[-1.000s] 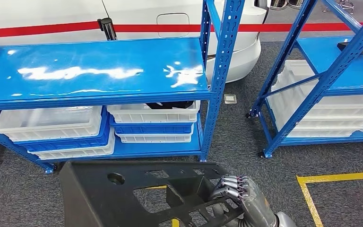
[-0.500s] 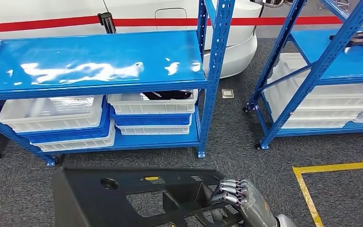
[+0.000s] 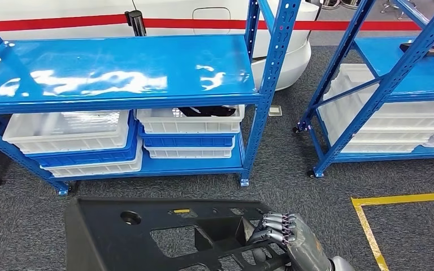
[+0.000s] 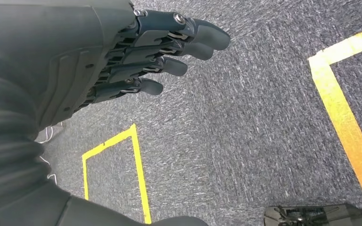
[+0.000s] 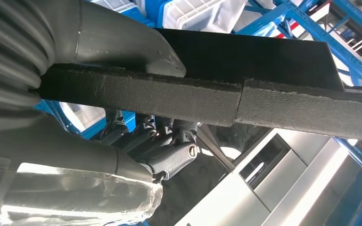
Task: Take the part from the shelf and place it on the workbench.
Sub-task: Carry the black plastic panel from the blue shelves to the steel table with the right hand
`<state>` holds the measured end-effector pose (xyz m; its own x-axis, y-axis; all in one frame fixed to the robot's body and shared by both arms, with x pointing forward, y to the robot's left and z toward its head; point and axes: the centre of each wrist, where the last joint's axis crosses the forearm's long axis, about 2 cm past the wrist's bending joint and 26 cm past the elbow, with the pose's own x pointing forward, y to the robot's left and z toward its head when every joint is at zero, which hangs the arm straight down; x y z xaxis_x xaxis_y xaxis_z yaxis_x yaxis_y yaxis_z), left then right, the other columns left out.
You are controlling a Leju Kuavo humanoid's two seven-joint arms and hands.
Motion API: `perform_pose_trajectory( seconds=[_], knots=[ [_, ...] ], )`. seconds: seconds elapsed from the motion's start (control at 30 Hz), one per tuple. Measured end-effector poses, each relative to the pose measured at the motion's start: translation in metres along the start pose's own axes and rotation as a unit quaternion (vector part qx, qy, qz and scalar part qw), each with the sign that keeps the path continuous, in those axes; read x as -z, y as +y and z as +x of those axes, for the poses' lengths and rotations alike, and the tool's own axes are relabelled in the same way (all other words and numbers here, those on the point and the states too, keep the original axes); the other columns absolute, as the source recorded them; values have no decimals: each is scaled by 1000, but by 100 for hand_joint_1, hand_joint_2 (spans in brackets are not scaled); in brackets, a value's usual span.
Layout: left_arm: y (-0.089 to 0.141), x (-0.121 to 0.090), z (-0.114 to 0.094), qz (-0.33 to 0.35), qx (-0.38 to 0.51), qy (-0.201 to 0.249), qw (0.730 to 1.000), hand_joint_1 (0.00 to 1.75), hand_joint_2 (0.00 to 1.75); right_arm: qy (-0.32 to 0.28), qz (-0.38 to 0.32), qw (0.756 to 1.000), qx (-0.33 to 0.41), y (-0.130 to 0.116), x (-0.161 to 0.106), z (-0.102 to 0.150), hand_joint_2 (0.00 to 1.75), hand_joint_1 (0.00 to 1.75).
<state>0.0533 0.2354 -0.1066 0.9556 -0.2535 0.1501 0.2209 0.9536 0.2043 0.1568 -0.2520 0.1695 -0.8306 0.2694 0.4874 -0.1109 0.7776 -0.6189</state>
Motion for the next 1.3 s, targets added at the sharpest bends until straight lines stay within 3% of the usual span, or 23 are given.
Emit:
perform_pose_trajectory(
  seconds=[1.3],
  knots=[
    [3,1,-2,7,-5,16,1000,0,175,18,2,1000,6,-1,-8,0,175,175]
  ],
)
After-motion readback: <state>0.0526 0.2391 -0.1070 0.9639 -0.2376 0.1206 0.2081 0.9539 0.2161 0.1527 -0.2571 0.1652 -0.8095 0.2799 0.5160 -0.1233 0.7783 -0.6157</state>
